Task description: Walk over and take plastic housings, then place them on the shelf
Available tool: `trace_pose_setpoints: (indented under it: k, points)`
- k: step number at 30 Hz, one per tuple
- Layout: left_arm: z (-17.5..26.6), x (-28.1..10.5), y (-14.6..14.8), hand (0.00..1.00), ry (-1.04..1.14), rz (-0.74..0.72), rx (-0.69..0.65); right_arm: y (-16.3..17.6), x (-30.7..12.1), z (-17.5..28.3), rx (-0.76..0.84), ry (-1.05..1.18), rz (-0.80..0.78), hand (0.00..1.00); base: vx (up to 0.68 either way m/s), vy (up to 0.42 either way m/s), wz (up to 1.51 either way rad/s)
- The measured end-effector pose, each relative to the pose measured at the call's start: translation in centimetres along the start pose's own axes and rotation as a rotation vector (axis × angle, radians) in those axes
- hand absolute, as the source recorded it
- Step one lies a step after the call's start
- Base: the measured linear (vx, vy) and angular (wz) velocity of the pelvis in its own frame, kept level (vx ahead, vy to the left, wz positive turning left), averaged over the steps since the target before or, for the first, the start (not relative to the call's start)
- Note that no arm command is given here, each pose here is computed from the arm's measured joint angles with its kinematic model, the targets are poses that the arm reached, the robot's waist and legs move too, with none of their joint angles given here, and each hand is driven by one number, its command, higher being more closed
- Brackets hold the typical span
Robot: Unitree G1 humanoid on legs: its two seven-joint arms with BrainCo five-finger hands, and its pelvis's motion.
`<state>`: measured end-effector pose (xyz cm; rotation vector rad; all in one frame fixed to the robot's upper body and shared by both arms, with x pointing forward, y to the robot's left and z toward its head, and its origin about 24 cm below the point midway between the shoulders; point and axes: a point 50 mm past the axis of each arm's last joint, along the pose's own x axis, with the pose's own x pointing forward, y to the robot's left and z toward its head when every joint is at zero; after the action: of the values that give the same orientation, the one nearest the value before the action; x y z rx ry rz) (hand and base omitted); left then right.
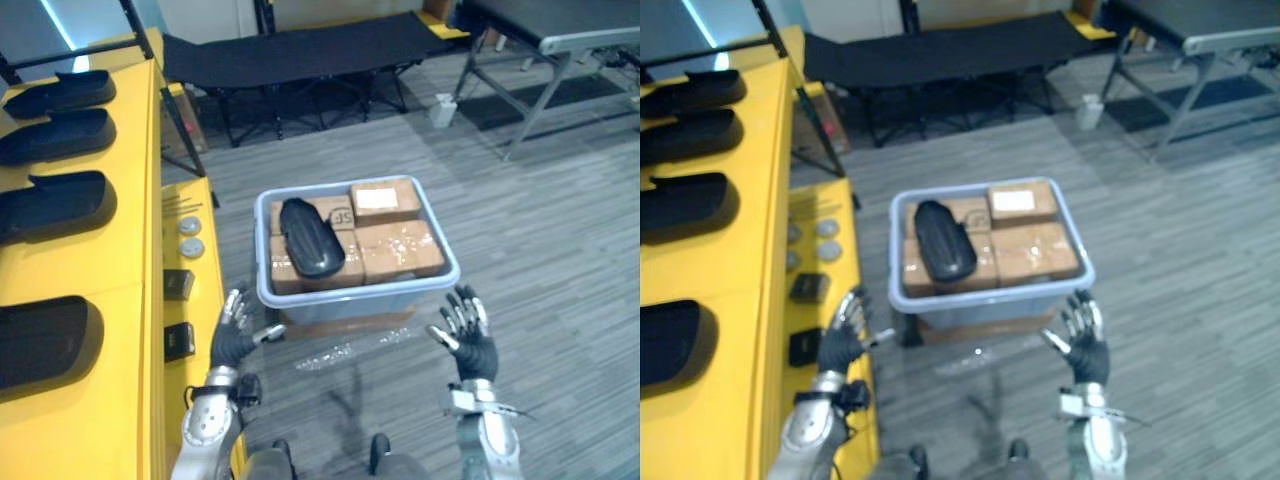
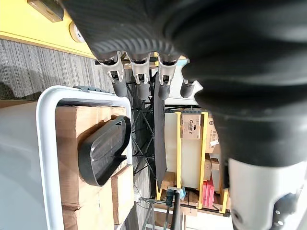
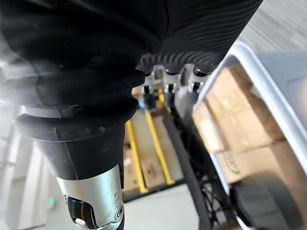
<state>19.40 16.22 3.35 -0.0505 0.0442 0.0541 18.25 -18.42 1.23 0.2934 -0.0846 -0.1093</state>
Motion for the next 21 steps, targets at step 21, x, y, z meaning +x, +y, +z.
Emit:
trace_pose_setpoints:
  k: [21]
  points:
    - [-0.1, -0.9, 0.0, 0.00, -0.005, 0.045, -0.078, 1.9, -0.2, -0.9, 0.026, 0.030, 0.102, 0.00, -0.02, 0.041, 0.02]
